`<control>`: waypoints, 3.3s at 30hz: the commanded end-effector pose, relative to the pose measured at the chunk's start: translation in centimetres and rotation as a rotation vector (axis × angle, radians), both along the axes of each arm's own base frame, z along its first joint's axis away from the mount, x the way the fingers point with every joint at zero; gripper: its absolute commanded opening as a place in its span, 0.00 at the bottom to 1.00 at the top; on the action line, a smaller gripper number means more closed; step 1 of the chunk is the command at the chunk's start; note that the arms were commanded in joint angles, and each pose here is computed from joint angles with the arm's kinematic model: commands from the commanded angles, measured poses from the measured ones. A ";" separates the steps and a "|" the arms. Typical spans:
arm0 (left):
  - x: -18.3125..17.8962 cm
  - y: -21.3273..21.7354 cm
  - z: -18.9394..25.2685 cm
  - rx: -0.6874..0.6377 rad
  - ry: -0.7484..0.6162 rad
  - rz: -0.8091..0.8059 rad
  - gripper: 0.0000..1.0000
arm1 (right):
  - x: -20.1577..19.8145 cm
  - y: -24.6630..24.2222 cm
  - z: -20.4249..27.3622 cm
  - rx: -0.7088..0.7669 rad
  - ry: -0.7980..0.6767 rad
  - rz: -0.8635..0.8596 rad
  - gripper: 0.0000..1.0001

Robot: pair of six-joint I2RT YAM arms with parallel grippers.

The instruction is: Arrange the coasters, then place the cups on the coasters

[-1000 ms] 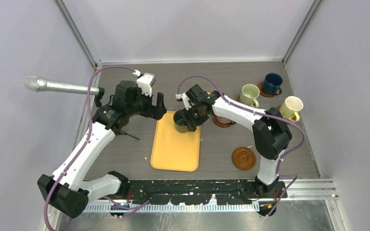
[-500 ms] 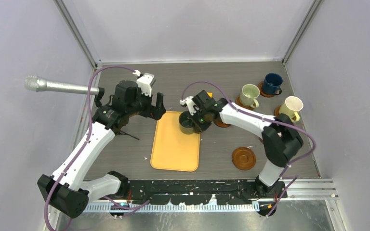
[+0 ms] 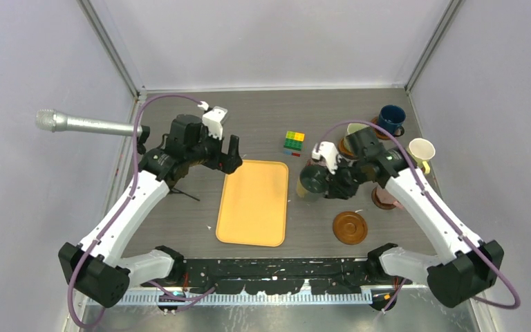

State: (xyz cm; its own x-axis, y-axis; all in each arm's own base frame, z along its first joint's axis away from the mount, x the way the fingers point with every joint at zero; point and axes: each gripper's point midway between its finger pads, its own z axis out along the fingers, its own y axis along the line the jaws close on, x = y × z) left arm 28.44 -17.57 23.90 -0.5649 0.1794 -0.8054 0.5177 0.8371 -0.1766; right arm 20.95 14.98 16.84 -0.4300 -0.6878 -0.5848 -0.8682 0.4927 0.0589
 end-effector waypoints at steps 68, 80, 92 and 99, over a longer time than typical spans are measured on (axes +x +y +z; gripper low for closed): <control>-0.4 -6.2 -0.5 0.005 -0.001 -0.261 1.00 | -10.9 -13.8 -1.3 -0.168 0.147 0.312 0.79; -0.1 -6.3 -0.7 0.002 -0.013 -0.252 1.00 | -8.0 -16.2 -3.1 -0.264 0.204 0.184 0.22; 0.0 -6.3 -0.9 0.011 -0.006 -0.250 1.00 | -9.5 -16.7 -6.2 -0.300 0.243 0.155 0.17; 0.1 -6.4 -1.0 0.012 -0.004 -0.255 1.00 | -6.5 -17.9 -6.6 -0.350 0.167 0.029 0.11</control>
State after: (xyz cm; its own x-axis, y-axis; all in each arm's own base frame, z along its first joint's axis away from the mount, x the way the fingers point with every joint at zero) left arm 28.16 -23.33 21.75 -0.5340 0.3346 -0.7764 0.6931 0.6992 -0.1754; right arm 11.83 -1.74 10.32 -0.4299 -0.8701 -0.2409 -0.9023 0.4049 0.1478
